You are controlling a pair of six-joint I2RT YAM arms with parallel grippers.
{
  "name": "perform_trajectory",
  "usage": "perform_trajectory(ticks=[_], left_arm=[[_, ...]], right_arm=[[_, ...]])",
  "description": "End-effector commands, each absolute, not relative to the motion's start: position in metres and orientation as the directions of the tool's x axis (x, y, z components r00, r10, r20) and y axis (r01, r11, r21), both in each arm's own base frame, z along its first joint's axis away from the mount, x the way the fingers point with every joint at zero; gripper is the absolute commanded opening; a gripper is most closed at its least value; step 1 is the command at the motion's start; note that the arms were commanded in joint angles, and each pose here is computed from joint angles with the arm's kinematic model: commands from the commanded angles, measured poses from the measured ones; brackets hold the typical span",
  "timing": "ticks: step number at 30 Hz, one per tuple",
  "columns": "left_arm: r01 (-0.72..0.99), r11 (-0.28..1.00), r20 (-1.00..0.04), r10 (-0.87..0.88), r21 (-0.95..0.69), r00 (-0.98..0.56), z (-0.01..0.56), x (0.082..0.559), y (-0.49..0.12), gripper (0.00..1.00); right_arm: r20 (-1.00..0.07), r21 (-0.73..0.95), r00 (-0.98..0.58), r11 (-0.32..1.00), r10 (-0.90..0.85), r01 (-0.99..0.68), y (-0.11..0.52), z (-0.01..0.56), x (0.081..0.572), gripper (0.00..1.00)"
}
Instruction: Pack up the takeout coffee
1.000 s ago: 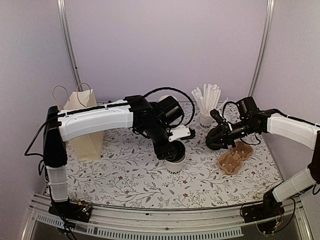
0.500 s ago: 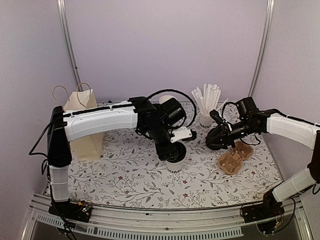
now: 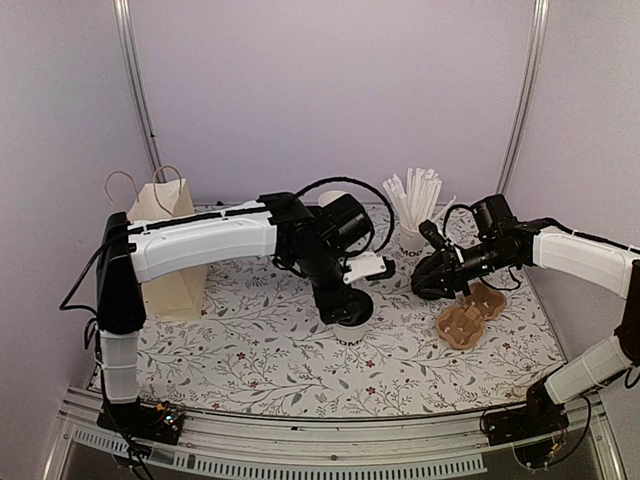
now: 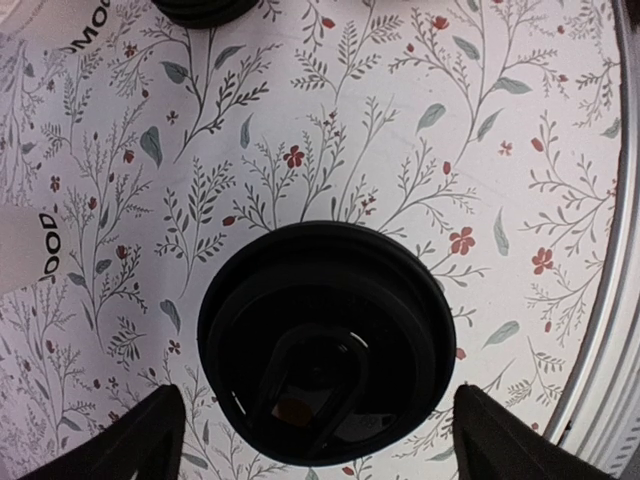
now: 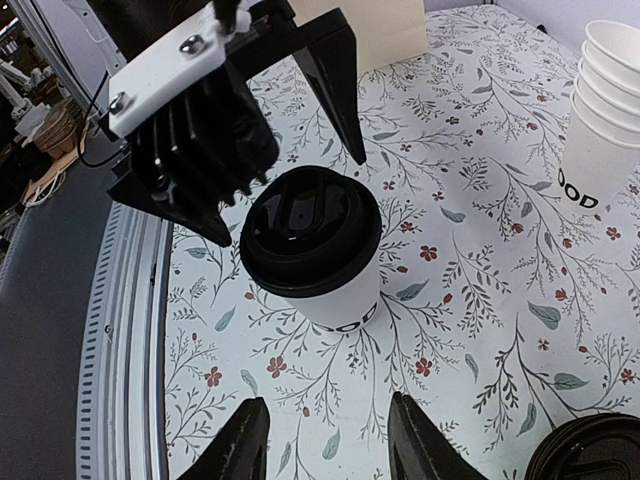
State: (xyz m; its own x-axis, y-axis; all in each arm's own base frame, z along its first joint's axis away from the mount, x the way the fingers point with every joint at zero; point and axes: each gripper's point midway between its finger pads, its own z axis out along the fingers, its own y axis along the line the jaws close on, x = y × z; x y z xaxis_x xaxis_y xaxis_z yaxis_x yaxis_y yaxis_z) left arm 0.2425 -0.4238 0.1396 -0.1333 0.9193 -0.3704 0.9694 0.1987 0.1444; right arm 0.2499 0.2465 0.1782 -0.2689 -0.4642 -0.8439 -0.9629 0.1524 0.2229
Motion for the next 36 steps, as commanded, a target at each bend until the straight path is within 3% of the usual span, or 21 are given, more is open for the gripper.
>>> perform_trajectory(ticks=[1,9,13,17,20,26,31,36], left_arm=[[0.964,0.220,-0.402,0.904,0.149,-0.144,0.148,0.252,-0.428,1.00],[0.948,0.227,-0.489,0.868,0.224,-0.092,0.201,0.248,-0.411,1.00],[0.916,0.323,-0.628,0.770,0.237,-0.110,0.230,0.260,-0.404,1.00],[0.861,0.505,-0.792,0.547,0.055,-0.270,0.251,0.298,-0.393,1.00],[0.811,0.575,-0.826,0.402,-0.108,-0.395,0.250,0.320,-0.390,0.98],[0.763,0.542,-0.790,0.265,-0.352,-0.553,0.217,0.326,-0.406,0.88],[0.724,0.495,-0.719,0.249,-0.481,-0.648,0.189,0.315,-0.414,0.83],[0.702,0.501,-0.691,0.251,-0.506,-0.678,0.173,0.308,-0.409,0.79]], right_arm=[[-0.835,0.235,-0.275,0.143,-0.477,-0.961,0.248,0.172,0.247,0.43],[-0.841,0.265,-0.300,0.141,-0.449,-0.954,0.253,0.180,0.250,0.43],[-0.832,0.307,-0.364,0.200,-0.418,-0.931,0.258,0.189,0.269,0.43],[-0.810,0.367,-0.431,0.230,-0.398,-0.901,0.265,0.199,0.283,0.43],[-0.769,0.440,-0.499,0.237,-0.400,-0.866,0.272,0.200,0.289,0.43],[-0.590,0.688,-0.707,0.215,-0.390,-0.693,0.286,0.171,0.280,0.43],[-0.527,0.729,-0.730,0.210,-0.434,-0.651,0.294,0.147,0.261,0.44],[-0.493,0.751,-0.728,0.190,-0.477,-0.633,0.306,0.138,0.245,0.48]])
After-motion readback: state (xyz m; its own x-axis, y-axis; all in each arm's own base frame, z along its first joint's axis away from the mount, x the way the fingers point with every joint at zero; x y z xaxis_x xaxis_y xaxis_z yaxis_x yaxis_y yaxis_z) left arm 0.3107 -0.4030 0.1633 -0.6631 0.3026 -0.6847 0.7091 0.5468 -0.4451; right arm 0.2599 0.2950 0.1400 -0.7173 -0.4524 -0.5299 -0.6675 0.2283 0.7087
